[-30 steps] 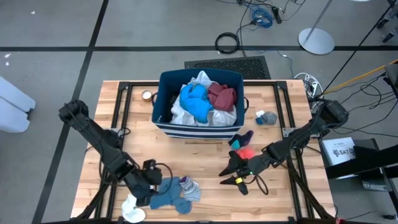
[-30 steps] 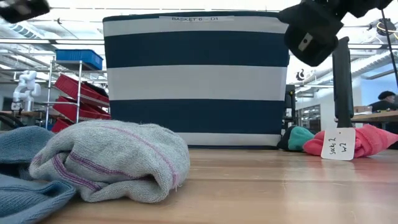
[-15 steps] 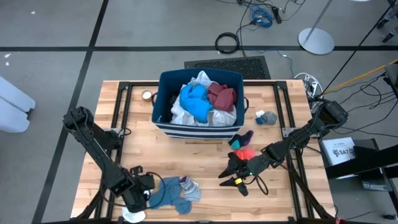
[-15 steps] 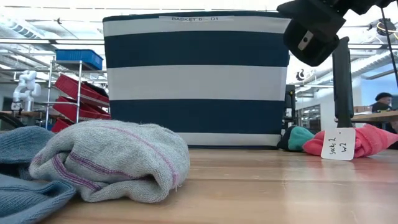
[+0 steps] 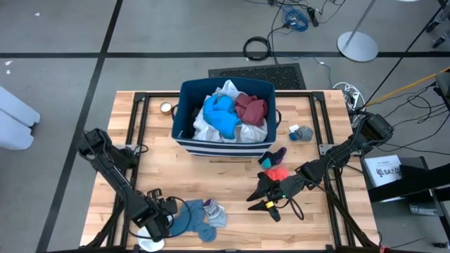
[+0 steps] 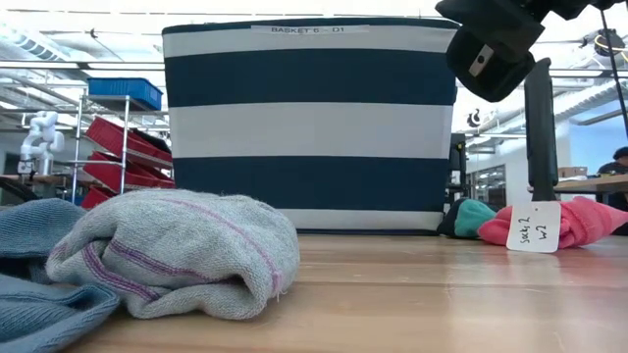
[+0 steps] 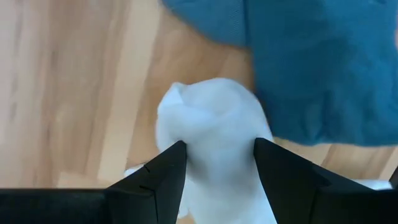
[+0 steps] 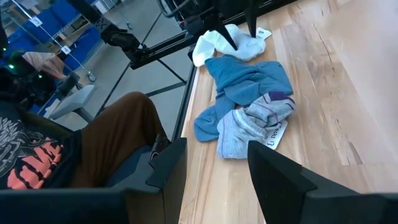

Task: Sort clothes
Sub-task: Put the white socks into the white and blue laundry organizer

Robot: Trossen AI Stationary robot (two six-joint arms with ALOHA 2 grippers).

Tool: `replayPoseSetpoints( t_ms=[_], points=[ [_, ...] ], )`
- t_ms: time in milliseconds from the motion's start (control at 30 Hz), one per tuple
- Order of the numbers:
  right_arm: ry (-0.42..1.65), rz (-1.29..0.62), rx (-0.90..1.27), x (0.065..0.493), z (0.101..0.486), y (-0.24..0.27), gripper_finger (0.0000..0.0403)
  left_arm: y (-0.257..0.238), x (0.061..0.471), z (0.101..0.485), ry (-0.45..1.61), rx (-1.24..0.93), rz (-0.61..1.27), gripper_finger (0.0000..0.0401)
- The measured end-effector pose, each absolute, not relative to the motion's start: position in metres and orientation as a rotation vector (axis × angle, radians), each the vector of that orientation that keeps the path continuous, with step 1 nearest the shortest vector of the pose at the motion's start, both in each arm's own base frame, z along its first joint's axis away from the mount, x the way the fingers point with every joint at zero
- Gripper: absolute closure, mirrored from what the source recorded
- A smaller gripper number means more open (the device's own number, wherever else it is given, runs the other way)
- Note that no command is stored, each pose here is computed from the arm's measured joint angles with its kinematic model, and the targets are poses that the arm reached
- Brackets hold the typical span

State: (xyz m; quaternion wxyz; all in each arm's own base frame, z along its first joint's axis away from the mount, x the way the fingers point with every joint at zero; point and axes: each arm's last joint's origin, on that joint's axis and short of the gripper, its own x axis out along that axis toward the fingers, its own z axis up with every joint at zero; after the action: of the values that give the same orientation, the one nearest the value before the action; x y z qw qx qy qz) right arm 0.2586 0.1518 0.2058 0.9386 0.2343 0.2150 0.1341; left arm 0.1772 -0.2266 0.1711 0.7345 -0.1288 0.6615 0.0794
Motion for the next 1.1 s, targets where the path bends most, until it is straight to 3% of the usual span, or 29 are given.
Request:
replayPoseSetpoints(
  t_ms=[267, 367, 567, 800, 1100],
  points=[
    [0.439, 0.273, 0.478, 0.259, 0.206, 0.152, 0.0245, -0.23, 0.188, 0.162, 1.438, -0.225, 0.08, 0.0214],
    [0.439, 0.273, 0.478, 0.259, 0.206, 0.152, 0.0245, -0.228, 0.189, 0.162, 1.442, -0.204, 0.075, 0.0257],
    [0.439, 0.273, 0.479, 0.259, 0.206, 0.152, 0.0245, -0.225, 0.192, 0.162, 1.444, -0.184, 0.07, 0.0381],
    [0.437, 0.272, 0.479, 0.259, 0.206, 0.152, 0.0245, -0.218, 0.193, 0.172, 1.481, -0.138, 0.115, 0.0384],
    [0.405, 0.281, 0.48, 0.26, 0.209, 0.152, 0.0245, -0.211, 0.196, 0.241, 1.344, -0.046, 0.159, 0.039]
  ],
)
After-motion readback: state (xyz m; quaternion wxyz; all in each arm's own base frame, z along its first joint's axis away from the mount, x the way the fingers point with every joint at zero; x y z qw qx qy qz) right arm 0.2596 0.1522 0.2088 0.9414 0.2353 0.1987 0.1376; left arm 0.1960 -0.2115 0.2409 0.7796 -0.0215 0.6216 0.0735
